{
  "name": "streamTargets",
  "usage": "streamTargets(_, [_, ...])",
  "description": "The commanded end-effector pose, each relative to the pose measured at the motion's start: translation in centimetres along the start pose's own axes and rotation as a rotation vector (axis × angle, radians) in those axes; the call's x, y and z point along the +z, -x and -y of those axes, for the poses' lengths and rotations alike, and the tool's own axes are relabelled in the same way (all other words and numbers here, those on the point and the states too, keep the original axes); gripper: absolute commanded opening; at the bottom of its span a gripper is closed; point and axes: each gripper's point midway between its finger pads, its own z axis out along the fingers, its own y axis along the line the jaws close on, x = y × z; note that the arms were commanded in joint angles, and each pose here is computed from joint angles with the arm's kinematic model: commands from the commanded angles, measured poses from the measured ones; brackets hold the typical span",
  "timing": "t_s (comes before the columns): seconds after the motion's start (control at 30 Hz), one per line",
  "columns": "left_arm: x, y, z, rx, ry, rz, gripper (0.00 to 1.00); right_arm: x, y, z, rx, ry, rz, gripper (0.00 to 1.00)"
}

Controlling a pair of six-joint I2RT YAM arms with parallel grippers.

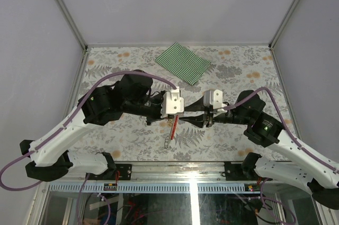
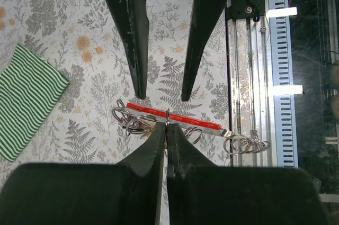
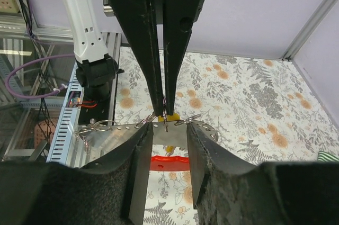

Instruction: Put the keys on the keyring

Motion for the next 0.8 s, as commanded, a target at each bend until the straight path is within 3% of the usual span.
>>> streamTargets(0.0, [-0.6,1.3,-0.5,0.058,0.035,0.022,0.0,0.4,2.0,0.0,-0.047,0.017,0.082,0.39])
streamTargets(0.77, [-0.5,2.0,-0.5,0.08,0.043,0.041,0.0,1.4,-0.1,-0.3,-0.024,0.065,0.018,0.28])
